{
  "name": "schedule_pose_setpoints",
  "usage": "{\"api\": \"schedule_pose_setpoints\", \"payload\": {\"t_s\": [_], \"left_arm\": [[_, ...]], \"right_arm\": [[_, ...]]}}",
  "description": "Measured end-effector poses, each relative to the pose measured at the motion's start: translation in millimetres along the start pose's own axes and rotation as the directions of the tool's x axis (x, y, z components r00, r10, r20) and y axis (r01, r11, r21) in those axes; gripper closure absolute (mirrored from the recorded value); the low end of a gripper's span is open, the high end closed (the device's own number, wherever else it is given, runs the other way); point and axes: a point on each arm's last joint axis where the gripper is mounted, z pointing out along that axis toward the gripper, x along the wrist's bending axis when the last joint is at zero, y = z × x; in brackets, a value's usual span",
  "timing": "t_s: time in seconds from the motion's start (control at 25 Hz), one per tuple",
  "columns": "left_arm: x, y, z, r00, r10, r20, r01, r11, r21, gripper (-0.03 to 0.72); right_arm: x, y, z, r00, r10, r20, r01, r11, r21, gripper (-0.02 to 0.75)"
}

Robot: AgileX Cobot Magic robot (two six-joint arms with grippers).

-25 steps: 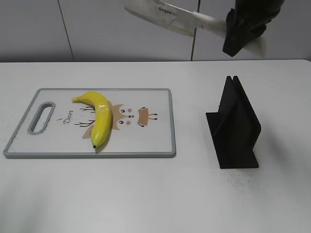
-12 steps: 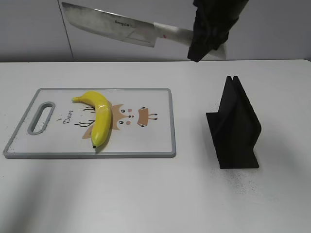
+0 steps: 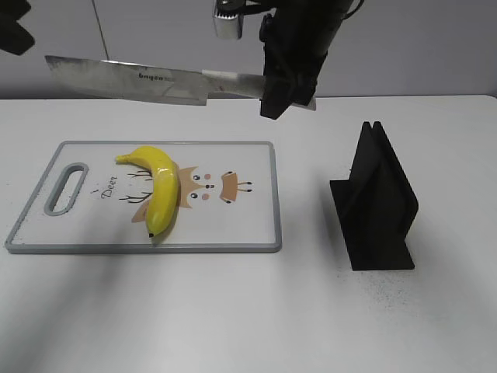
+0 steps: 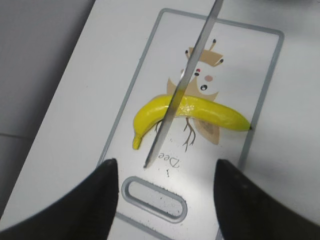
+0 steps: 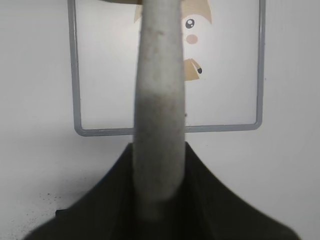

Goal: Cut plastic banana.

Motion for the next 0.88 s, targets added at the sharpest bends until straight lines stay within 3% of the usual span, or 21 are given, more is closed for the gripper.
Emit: {"api": "schedule_pose_setpoints", "payload": {"t_s": [0.16, 0.68, 0.88], "left_arm": [[7.1, -7, 21, 0.998, 0.030, 0.053, -0.029, 0.999, -0.021, 0.119], [20.8, -39, 91, 0.976, 0.017, 0.217, -0.017, 1.000, 0.001, 0.148], [18.7, -35, 106, 0.969, 0.035, 0.243, -0.035, 0.999, -0.004, 0.239]], "right_arm": [[-4, -1, 15, 1.000, -0.020, -0.019, 0.021, 1.000, 0.012, 0.576], [-8, -1, 34, 0.998, -0.036, -0.047, 0.037, 0.999, 0.017, 0.576], [-9, -2, 40, 0.998, -0.037, -0.056, 0.038, 0.999, 0.021, 0.576]]}}
